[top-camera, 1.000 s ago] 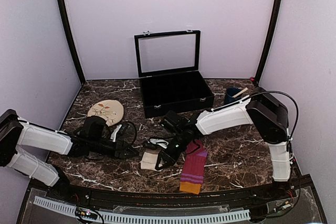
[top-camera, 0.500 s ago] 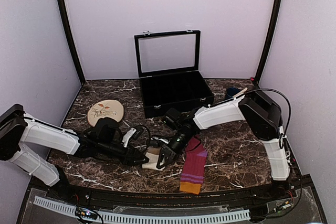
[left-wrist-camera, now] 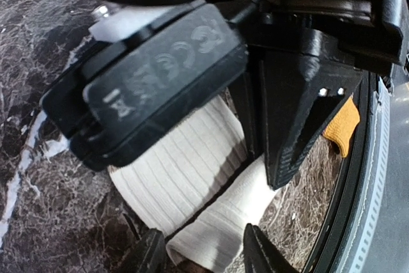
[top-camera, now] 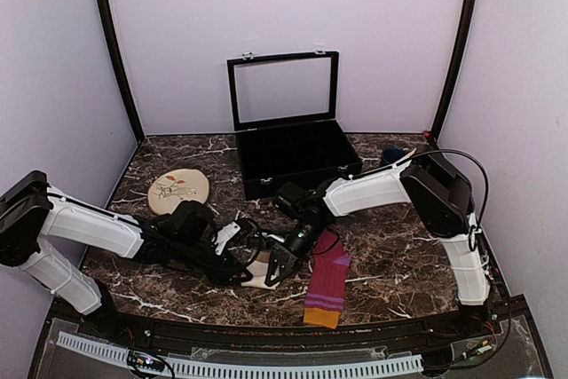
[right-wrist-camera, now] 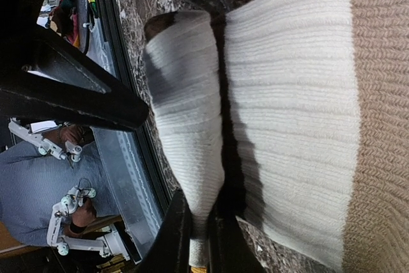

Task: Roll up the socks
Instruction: Roll the sock at the center of the board.

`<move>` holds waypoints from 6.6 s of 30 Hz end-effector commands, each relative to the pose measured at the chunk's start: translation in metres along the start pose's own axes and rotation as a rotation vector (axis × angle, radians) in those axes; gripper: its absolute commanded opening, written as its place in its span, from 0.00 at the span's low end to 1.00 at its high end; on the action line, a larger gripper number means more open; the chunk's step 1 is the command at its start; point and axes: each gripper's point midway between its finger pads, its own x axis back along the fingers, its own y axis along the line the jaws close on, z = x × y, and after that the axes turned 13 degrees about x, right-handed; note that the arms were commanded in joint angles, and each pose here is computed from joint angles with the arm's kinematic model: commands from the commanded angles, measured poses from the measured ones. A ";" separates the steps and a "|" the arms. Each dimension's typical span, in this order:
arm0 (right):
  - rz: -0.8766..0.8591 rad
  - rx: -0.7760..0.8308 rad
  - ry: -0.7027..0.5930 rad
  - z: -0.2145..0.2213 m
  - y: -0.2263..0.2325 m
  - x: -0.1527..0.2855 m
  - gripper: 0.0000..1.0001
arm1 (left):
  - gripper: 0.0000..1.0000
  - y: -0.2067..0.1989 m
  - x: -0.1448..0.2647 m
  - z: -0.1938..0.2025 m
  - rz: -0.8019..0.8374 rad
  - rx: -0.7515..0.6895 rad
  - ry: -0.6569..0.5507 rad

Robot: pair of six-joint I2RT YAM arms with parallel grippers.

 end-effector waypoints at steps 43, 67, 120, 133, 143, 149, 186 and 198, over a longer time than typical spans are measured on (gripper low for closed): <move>0.083 -0.018 -0.002 -0.005 -0.023 0.025 0.32 | 0.00 -0.014 -0.026 0.057 0.092 0.015 0.348; 0.539 0.217 -0.176 -0.007 -0.048 0.084 0.40 | 0.00 -0.013 -0.015 0.011 0.390 0.416 0.427; 0.629 0.725 0.108 0.000 0.002 -0.011 0.00 | 0.00 -0.004 -0.014 0.016 0.455 0.505 0.526; 0.478 0.504 0.040 0.015 -0.007 0.000 0.00 | 0.34 0.006 -0.008 -0.013 0.334 0.490 0.283; 0.323 0.376 0.000 0.015 -0.007 0.009 0.00 | 0.40 0.010 0.016 -0.032 0.244 0.421 0.066; 0.225 0.289 0.002 0.014 -0.003 0.009 0.00 | 0.44 0.011 0.033 -0.042 0.203 0.355 -0.060; 0.053 0.036 -0.031 0.027 -0.009 0.013 0.00 | 0.47 -0.049 -0.021 0.000 0.130 -0.134 0.160; 0.059 0.014 -0.031 0.035 -0.013 0.014 0.00 | 0.37 -0.042 -0.034 0.024 0.069 -0.169 0.244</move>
